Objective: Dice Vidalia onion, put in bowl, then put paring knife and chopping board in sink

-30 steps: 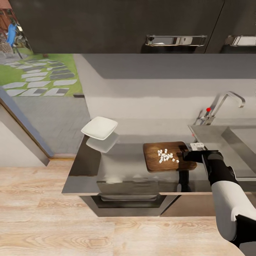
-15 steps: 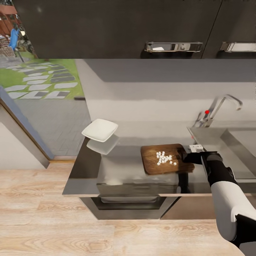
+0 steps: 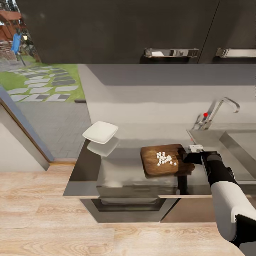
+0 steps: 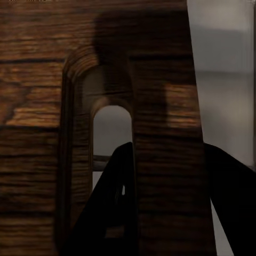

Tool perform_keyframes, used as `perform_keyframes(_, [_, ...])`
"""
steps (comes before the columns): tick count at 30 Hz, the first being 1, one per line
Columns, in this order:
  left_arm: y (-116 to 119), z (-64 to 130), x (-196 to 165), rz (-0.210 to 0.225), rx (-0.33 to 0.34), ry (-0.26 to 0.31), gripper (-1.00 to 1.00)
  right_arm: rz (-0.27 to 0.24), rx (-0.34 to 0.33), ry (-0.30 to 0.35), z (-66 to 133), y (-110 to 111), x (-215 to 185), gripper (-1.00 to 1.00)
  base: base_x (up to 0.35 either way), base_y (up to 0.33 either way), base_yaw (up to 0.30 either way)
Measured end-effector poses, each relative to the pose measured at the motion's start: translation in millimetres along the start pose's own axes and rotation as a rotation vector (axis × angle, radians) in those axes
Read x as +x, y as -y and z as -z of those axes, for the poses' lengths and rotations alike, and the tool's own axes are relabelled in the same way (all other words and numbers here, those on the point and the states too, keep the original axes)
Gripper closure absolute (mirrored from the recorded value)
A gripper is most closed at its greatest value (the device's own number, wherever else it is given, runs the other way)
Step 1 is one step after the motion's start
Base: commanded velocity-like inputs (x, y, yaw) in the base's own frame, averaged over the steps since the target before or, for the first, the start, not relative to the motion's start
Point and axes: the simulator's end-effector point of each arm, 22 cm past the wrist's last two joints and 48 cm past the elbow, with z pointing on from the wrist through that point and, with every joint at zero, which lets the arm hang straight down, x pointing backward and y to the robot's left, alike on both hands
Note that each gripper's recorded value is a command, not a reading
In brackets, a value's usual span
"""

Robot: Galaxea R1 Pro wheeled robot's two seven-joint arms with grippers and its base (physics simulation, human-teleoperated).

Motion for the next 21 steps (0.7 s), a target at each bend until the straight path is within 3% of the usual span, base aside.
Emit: perform_keyframes(21, [0,1.5,-13,0.005,0.001,0.033,-1.0,0.004,0.003,0.031,16.1,0,-16,1.0,0.0,0.009,0.0])
